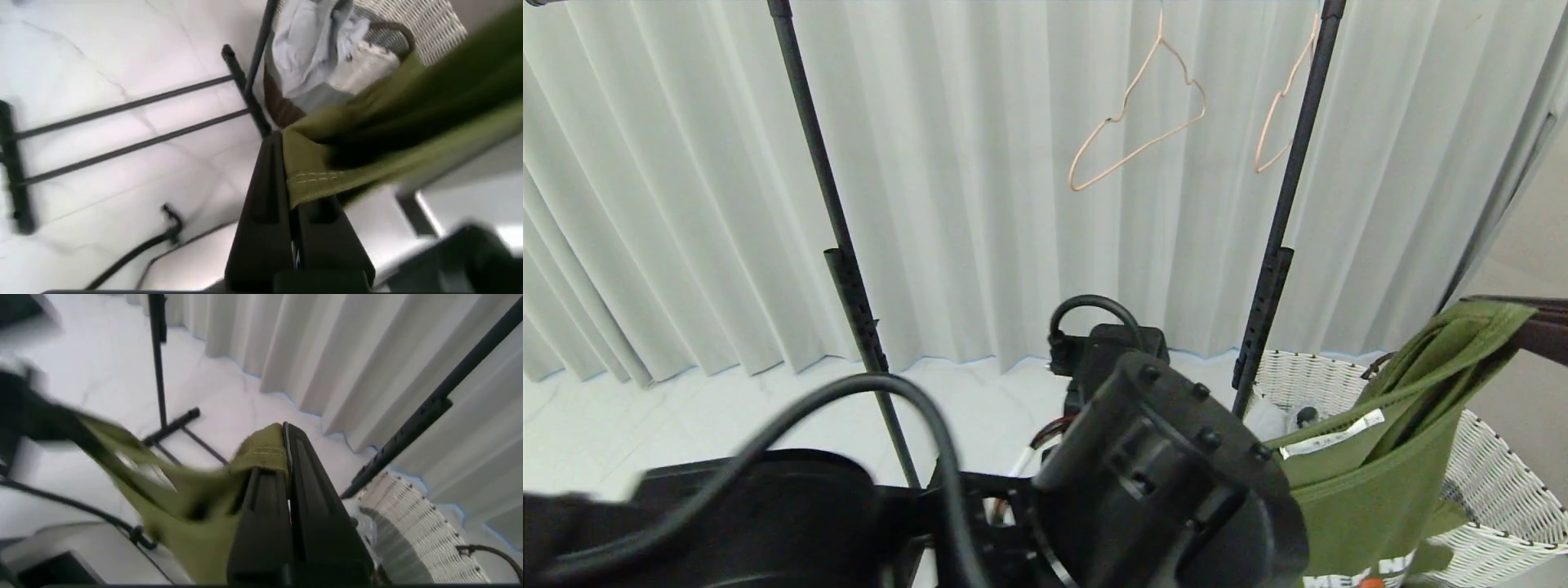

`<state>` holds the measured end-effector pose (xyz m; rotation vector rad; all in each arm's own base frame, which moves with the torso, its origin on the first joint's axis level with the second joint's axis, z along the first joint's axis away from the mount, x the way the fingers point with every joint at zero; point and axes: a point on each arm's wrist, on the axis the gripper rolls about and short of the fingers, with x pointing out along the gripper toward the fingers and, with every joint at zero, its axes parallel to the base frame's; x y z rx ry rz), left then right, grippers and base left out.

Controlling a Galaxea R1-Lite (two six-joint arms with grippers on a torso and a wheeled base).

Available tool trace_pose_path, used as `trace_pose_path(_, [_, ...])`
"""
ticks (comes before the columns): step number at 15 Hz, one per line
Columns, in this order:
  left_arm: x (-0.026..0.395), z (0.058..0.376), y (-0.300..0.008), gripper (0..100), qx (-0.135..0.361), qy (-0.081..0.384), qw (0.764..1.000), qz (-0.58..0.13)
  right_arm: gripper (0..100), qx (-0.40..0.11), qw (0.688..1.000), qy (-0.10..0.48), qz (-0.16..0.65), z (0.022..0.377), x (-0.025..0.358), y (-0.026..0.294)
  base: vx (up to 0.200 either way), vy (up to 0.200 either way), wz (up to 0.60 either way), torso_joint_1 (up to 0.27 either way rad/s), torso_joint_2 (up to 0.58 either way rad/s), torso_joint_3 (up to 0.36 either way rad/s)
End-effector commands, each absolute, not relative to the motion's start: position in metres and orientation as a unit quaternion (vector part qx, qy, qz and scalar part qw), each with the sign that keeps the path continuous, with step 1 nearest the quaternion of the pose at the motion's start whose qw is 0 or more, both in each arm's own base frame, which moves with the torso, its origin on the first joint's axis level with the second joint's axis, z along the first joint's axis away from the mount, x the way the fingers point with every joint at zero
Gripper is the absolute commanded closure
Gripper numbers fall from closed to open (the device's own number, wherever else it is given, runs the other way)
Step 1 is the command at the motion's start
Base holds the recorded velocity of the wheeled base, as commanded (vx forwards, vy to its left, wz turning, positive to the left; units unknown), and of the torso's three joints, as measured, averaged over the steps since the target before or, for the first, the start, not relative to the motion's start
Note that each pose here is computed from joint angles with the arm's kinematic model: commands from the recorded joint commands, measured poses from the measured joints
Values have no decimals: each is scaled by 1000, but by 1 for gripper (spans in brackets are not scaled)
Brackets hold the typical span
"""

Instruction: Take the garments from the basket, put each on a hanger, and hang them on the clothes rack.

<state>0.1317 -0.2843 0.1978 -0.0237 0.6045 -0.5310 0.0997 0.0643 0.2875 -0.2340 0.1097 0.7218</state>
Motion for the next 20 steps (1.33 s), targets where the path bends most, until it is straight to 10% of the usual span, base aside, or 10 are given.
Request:
trace_pose_path(1, [83,243,-216,100,-14,264,919,-293,100,-139,924,49,354,274,86,56,0,0,0,0,0,0])
trace_pose_path(14, [162,355,-178,100,3,105,992,-67,100,-123,918,-66,371,347,123,89,0,0,0,0,0,0])
trace_pose_path(20, [173,349,-178,100,4,111,993,-48,100,-106,919,-84,370,355,164,118,0,0,0,0,0,0])
